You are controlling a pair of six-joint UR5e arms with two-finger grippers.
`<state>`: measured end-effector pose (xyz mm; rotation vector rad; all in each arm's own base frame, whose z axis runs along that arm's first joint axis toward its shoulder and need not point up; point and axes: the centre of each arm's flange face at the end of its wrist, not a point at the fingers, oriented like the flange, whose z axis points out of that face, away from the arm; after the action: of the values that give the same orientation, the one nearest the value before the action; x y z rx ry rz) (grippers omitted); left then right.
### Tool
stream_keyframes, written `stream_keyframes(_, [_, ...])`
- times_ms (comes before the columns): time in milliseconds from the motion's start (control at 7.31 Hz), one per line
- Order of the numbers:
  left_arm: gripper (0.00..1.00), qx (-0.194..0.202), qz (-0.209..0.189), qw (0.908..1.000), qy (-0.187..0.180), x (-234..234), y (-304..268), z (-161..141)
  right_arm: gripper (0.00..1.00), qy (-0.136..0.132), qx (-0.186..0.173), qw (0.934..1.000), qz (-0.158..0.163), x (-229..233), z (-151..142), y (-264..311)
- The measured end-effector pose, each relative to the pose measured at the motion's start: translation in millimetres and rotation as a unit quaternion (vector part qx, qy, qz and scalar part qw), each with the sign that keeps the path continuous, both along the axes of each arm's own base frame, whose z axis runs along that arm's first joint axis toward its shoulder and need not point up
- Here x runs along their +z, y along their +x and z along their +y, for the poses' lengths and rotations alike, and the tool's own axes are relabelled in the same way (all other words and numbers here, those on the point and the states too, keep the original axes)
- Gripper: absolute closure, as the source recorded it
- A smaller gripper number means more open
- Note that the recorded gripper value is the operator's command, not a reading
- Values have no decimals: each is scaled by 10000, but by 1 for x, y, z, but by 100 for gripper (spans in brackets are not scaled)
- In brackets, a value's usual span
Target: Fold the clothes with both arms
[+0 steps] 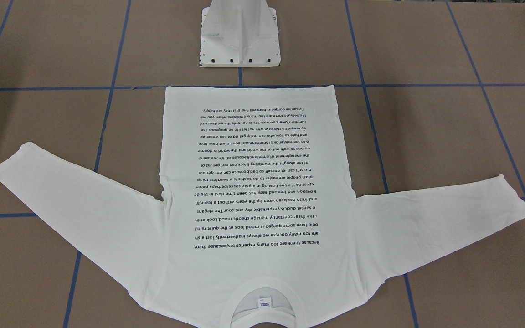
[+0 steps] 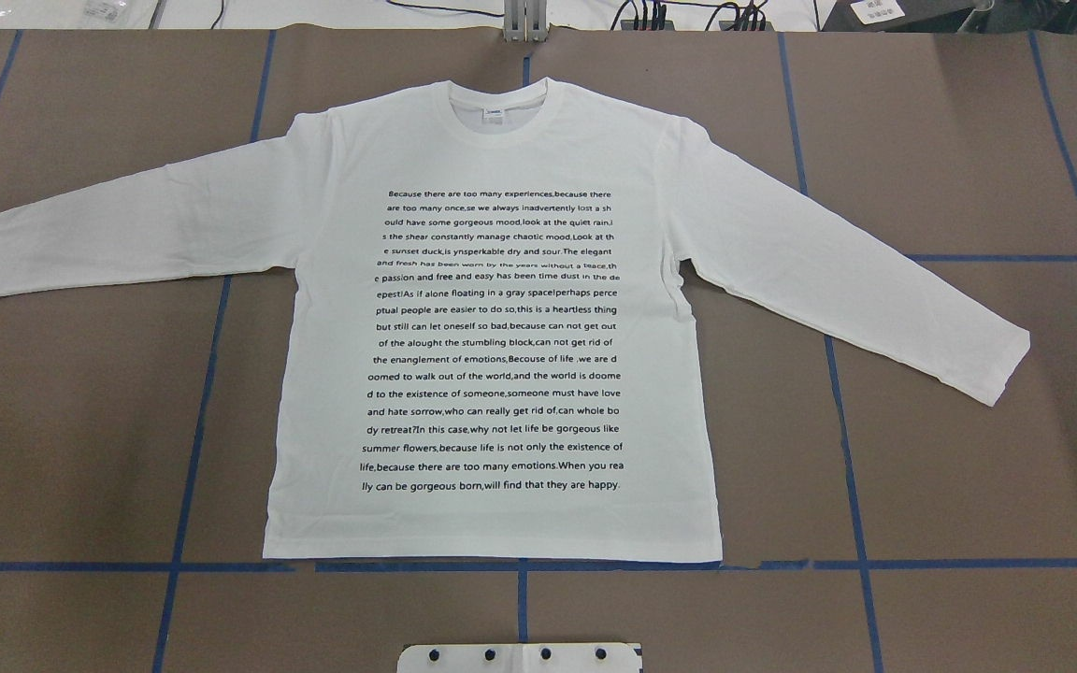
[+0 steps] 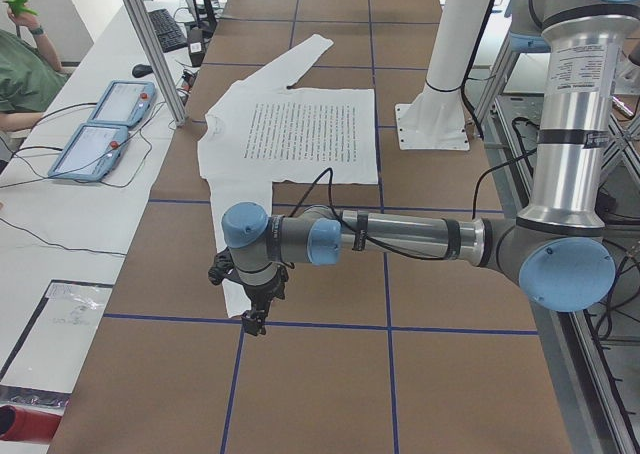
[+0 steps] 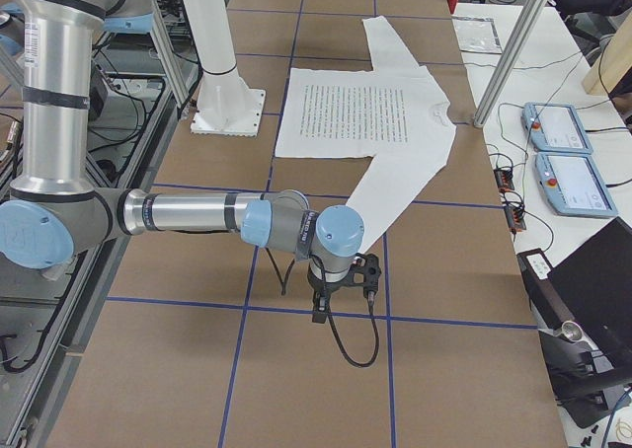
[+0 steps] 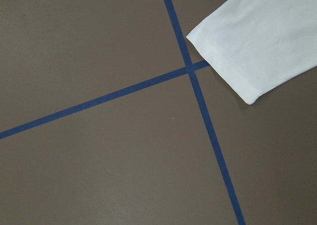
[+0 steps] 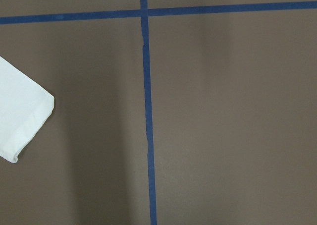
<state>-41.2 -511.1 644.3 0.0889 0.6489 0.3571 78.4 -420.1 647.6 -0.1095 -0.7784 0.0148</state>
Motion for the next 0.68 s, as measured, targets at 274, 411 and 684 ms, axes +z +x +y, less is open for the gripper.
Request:
stream_keyframes(274, [0,11,8,10000,58,-4,0,-2,0,-15,18,10000,26,0,-1,0])
stream_keyframes(411, [0,8,13,9999,149,-13,0,-5,0,75,21,10000,-2,-4,-5,-1])
stream_keyframes(684, [0,6,81,9988,473,-38,2,-16,0,690,-54,9976,-72,-13,-23,-10])
